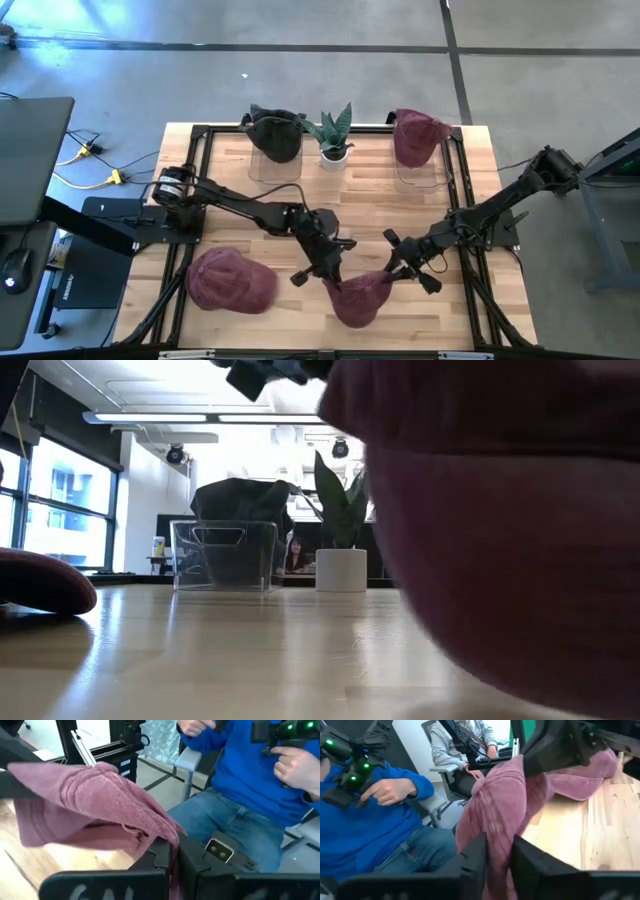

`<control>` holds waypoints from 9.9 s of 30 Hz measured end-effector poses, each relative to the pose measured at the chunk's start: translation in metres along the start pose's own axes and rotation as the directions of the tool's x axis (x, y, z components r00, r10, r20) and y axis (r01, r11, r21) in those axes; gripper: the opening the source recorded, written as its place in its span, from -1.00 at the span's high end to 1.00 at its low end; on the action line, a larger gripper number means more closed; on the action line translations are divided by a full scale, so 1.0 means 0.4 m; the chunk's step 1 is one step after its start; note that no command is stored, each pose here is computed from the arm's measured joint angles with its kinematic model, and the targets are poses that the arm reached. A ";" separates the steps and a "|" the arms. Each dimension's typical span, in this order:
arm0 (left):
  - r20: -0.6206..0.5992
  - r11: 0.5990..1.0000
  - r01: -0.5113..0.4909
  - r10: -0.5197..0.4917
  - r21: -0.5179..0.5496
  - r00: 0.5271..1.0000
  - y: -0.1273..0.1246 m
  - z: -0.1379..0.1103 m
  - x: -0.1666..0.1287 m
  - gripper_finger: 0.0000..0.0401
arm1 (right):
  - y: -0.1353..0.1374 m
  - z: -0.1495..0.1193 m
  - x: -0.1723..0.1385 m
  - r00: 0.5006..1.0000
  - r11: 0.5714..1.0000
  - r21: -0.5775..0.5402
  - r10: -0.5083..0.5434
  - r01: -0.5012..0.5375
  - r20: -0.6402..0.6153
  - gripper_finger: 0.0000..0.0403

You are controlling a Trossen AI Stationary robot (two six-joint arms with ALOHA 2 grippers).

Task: Pick & Place hat
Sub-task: Put the top red cap into the right transparent bin

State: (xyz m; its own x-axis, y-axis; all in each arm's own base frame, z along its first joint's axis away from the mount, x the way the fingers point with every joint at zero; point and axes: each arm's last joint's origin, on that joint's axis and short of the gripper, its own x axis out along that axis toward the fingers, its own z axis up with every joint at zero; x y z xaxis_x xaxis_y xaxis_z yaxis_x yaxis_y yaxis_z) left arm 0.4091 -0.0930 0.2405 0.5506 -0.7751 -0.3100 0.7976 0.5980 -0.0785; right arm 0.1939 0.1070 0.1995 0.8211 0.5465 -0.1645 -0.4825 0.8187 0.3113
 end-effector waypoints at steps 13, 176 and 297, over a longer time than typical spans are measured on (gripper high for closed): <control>0.026 0.998 -0.006 0.008 -0.070 1.000 -0.013 0.032 -0.022 0.99 | 0.062 0.056 -0.002 0.949 0.941 -0.189 -0.302 0.281 -0.092 -0.04; 0.109 0.952 0.202 -0.181 -0.230 0.977 0.095 0.025 0.067 1.00 | 0.036 -0.029 0.083 0.985 0.986 -0.023 0.162 -0.163 -0.053 -0.02; 0.187 0.882 0.120 -0.037 -0.456 0.982 0.223 0.102 -0.349 0.57 | 0.131 0.374 -0.028 0.566 0.838 -0.102 -0.446 0.536 -0.694 0.89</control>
State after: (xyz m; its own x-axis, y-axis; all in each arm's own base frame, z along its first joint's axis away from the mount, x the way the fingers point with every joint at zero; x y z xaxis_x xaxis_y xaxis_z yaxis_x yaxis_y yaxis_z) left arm 0.4134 0.0603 0.3154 0.5571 -0.8211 -0.1244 0.6571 0.5274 -0.5386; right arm 0.2052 0.1175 0.3578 0.4683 0.0666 -0.8811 0.0042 0.9970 0.0776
